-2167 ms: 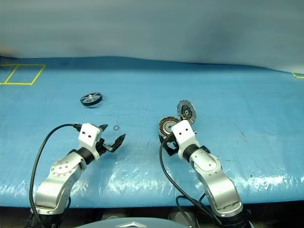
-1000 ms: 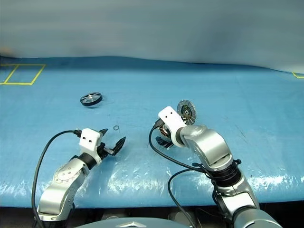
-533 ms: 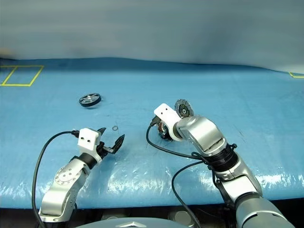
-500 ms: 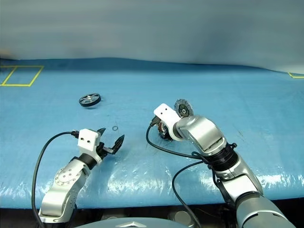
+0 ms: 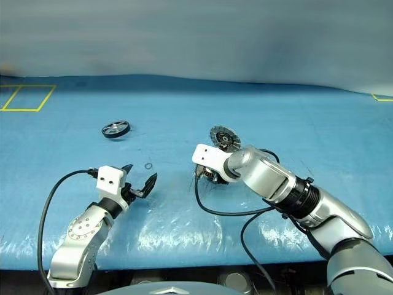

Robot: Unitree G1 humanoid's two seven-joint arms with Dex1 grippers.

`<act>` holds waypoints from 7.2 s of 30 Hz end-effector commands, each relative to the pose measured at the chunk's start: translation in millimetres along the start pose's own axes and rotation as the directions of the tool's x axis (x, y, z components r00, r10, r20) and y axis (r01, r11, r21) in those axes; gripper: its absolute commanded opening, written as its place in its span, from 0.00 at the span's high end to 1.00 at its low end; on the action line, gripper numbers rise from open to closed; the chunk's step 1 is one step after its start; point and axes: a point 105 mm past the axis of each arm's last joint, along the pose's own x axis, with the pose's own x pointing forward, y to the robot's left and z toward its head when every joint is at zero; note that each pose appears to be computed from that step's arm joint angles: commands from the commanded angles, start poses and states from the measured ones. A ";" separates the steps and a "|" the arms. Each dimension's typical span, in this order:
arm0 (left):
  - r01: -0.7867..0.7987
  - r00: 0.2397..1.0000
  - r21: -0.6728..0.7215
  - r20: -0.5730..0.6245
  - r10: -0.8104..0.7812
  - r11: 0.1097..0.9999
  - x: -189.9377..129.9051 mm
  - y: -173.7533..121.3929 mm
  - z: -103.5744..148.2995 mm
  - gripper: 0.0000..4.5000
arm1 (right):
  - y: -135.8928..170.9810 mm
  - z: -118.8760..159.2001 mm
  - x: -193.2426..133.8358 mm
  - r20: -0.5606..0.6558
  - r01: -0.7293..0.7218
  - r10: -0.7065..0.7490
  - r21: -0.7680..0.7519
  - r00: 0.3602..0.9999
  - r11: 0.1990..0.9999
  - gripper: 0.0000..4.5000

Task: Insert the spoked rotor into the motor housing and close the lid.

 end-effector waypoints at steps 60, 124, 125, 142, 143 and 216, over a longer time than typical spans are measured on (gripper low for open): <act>0.083 0.997 0.069 -0.006 -0.082 0.994 6.6 0.2 6.8 0.00 | 55.2 7.5 -49.6 0.560 0.132 -0.554 0.620 0.616 0.773 0.15; 0.175 0.977 0.036 -0.135 -0.168 0.984 46.7 8.5 -25.1 0.00 | 57.4 -18.6 -36.4 0.439 0.244 -0.601 0.634 0.668 0.734 0.15; 0.175 0.976 0.037 -0.135 -0.169 0.984 46.7 8.4 -25.1 0.00 | 57.4 -18.7 -36.3 0.439 0.244 -0.601 0.634 0.668 0.734 0.15; 0.182 0.974 0.039 -0.140 -0.175 0.982 46.1 8.5 -27.0 0.00 | 57.1 -17.5 -35.3 0.446 0.237 -0.590 0.626 0.673 0.743 0.15; 0.182 0.975 0.040 -0.140 -0.174 0.983 46.0 8.7 -27.0 0.00 | 57.2 -17.5 -35.2 0.446 0.237 -0.590 0.625 0.673 0.744 0.15; 0.565 0.821 0.164 -0.012 -0.571 0.809 -24.5 -92.2 6.7 0.00 | 51.9 -119.0 6.0 -0.043 0.408 -0.672 0.822 0.739 0.397 0.19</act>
